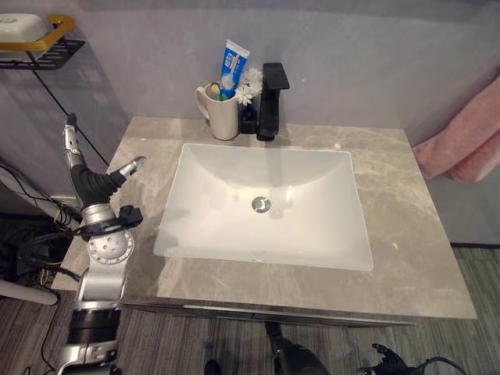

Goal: Put brush and paste in cup on sink, flatten towel.

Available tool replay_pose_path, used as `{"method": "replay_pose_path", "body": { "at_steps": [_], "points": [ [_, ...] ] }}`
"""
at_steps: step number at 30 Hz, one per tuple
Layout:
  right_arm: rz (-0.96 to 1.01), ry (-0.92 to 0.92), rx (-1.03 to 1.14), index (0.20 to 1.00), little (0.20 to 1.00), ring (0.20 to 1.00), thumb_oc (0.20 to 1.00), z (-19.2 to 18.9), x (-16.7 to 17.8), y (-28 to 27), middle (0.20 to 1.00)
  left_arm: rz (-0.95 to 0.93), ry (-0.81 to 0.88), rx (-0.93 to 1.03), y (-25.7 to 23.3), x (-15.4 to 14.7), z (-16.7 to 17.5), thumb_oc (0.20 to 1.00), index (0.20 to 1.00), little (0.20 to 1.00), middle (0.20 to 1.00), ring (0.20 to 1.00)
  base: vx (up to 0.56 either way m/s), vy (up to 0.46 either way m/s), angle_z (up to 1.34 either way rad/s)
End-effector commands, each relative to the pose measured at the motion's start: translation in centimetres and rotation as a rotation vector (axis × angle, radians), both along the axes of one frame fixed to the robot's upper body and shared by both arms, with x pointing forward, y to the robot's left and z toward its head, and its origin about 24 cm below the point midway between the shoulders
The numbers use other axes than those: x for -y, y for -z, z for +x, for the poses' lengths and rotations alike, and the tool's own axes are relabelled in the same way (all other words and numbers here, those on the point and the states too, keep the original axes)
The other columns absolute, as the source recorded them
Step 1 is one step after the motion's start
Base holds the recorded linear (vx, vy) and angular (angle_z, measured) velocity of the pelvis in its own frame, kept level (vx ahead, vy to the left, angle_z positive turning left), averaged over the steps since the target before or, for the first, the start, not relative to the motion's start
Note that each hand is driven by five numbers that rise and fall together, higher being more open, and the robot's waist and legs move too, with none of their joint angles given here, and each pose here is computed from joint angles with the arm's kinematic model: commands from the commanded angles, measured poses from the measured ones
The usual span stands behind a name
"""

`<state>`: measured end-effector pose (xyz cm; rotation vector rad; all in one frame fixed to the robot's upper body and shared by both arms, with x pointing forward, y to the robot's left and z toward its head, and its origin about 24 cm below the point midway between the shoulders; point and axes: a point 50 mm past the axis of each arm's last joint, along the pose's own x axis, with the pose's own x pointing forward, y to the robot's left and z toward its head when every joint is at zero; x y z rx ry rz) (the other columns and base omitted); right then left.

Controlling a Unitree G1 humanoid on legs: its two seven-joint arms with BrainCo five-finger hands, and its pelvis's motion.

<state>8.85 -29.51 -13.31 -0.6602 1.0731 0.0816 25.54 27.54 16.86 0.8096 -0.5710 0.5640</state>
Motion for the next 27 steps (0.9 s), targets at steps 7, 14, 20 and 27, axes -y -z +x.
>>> {"method": "replay_pose_path", "body": {
  "at_steps": [7, 14, 20, 27],
  "points": [
    [0.008, 0.074, 0.149, 1.0, 1.0, 1.0, 1.0, 1.4, 0.5, -1.1, 1.0, 0.324, 0.079, 0.259, -5.7, 2.7, 0.0, 1.0, 1.0, 1.0, 1.0, 1.0, -0.1, 0.05, -0.06],
    [0.057, 0.088, 0.198, 1.0, 1.0, 1.0, 1.0, 0.7, -0.4, -1.2, 1.0, 0.35, 0.014, 0.318, -5.7, 2.3, -1.2, 1.0, 1.0, 1.0, 1.0, 1.0, -0.16, 0.04, -0.46],
    [-0.028, 0.122, 0.188, 1.0, 1.0, 1.0, 1.0, -0.7, 1.2, -1.4, 1.0, 0.316, 0.011, 0.305, -5.1, 1.6, -1.7, 1.0, 1.0, 1.0, 1.0, 1.0, -0.11, -0.061, -0.52],
    [-0.033, 0.155, 0.308, 1.0, 1.0, 1.0, 1.0, 2.0, 1.5, -2.6, 1.0, 0.254, 0.055, 0.215, -3.3, 1.1, -2.3, 1.0, 1.0, 1.0, 1.0, 1.0, -0.01, -0.149, -0.41]
  ]
}}
